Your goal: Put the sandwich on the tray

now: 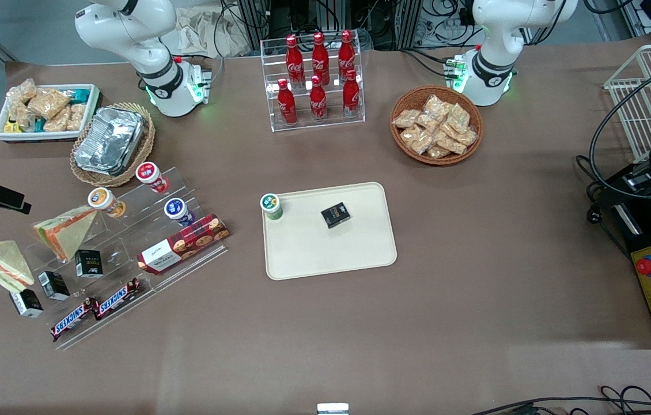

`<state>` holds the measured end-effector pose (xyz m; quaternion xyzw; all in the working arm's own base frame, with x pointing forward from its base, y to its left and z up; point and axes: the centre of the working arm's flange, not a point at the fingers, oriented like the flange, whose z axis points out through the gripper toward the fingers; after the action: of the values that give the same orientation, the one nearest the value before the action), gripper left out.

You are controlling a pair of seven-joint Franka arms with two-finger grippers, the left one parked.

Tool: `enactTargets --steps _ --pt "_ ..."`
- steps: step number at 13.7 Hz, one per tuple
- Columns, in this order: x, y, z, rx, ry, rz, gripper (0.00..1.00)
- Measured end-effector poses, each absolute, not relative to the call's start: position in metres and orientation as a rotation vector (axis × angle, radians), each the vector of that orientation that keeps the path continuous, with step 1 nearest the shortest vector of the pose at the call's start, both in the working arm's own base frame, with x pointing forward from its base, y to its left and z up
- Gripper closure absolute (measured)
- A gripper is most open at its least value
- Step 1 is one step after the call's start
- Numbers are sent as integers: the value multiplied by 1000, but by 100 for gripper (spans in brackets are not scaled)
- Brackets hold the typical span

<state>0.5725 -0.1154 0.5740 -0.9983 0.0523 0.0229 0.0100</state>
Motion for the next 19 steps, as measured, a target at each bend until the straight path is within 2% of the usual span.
enactTargets --steps 5,11,15,19 --pt "566 -145 575 -3121 68 65 1" --pt "550 -240 563 -3152 -192 -13 1" --pt "547 -283 539 -3155 -423 -19 1" --pt "553 -318 493 -3091 -562 -48 1"
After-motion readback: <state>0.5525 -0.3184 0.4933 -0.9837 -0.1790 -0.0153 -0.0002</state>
